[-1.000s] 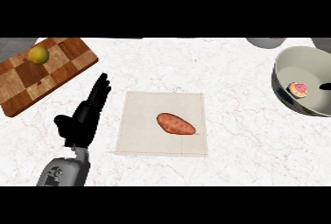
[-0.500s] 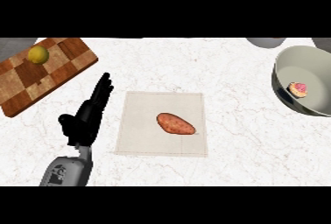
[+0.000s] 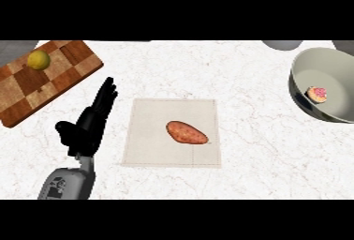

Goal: Pick the cupcake from the placemat and place it in the bowl

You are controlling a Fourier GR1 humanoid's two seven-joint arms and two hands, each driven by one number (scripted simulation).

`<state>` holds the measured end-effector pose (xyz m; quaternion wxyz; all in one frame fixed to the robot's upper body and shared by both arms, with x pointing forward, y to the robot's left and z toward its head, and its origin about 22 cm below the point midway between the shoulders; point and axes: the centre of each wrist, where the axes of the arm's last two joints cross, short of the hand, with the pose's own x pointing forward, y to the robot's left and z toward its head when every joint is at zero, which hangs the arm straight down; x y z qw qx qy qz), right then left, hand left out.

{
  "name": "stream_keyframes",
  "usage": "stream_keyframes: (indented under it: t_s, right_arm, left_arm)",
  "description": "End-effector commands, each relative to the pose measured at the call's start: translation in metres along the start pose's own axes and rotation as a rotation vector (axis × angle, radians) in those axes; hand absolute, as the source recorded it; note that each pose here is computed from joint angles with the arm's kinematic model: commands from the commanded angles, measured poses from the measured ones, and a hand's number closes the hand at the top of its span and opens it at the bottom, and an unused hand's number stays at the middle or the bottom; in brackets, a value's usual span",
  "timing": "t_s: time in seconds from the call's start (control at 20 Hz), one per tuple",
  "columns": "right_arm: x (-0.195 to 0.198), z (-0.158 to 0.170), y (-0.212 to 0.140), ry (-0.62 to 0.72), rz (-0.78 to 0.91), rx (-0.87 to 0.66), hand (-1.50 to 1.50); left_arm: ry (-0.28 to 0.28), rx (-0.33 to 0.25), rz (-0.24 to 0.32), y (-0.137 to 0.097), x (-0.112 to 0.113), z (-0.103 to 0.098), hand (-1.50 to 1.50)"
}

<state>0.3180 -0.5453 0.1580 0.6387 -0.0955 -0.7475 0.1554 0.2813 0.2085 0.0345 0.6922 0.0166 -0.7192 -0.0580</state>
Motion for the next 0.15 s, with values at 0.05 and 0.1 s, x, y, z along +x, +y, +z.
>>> stream_keyframes:
  t_s: [0.05,0.1]
  right_arm:
    - [-0.017,0.02,-0.001,-0.114,-0.131,0.125,-1.5]
    - [-0.01,0.024,-0.009,-0.12,-0.118,0.143,-1.5]
  left_arm:
    - [-0.015,-0.005,-0.004,0.008,0.004,-0.003,0.0]
    - [-0.009,0.006,0.014,-0.003,-0.002,0.0,0.0]
